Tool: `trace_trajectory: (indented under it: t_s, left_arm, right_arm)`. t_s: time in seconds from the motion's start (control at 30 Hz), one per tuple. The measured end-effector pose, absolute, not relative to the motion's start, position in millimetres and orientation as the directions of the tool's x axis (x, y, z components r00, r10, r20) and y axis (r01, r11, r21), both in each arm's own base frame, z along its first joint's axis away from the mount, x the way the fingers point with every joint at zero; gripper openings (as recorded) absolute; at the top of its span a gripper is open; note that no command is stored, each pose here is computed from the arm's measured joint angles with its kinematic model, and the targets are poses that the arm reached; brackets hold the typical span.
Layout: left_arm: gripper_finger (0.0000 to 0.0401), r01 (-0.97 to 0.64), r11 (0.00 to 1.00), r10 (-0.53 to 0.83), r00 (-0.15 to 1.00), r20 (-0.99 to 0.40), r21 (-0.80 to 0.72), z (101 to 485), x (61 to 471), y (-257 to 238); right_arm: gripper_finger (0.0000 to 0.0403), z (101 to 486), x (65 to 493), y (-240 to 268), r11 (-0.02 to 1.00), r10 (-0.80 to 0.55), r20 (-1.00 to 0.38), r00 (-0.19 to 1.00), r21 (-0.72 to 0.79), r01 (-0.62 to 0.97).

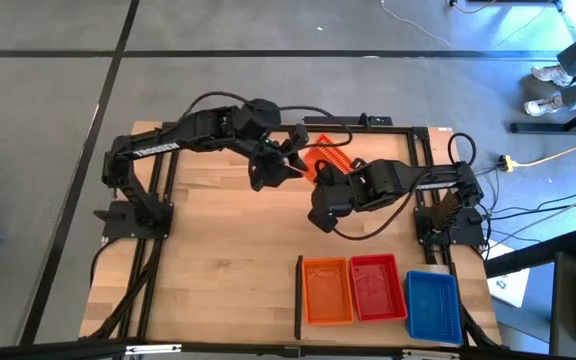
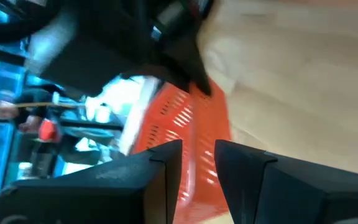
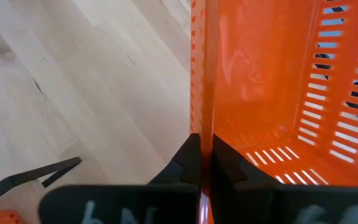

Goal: Stack baskets on shelf by color
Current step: Stack the orange basket on top of the orange baskets on the shelf

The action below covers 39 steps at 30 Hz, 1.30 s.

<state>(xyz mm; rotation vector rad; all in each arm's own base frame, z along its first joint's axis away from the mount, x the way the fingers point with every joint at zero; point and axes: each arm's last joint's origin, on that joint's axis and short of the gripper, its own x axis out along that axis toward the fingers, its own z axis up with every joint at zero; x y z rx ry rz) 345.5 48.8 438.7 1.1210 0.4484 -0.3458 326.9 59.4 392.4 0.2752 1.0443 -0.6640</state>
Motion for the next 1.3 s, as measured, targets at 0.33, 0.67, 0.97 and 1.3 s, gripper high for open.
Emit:
trace_trajectory:
  t_s: [0.33,0.67,0.97,1.3]
  left_arm:
    - [0.0089,0.463,0.395,0.131,0.826,-0.548,0.793,422.6,362.2,55.2]
    - [0.0089,0.467,0.395,0.138,0.821,-0.553,0.791,421.4,362.9,55.4]
    - [0.0008,0.498,0.309,0.180,0.806,-0.564,0.810,418.5,365.2,50.6]
    - [0.0002,0.505,0.293,0.181,0.804,-0.566,0.812,418.3,365.4,47.8]
  right_arm:
    - [0.0004,392.6,327.2,59.0,0.771,-0.379,-0.862,0.335,-0.095,0.630]
    - [0.0004,392.6,327.3,59.2,0.775,-0.376,-0.863,0.336,-0.094,0.625]
    - [0.0005,392.6,327.1,59.3,0.776,-0.376,-0.864,0.334,-0.096,0.624]
    - [0.0039,392.6,327.4,59.8,0.768,-0.366,-0.867,0.338,-0.076,0.636]
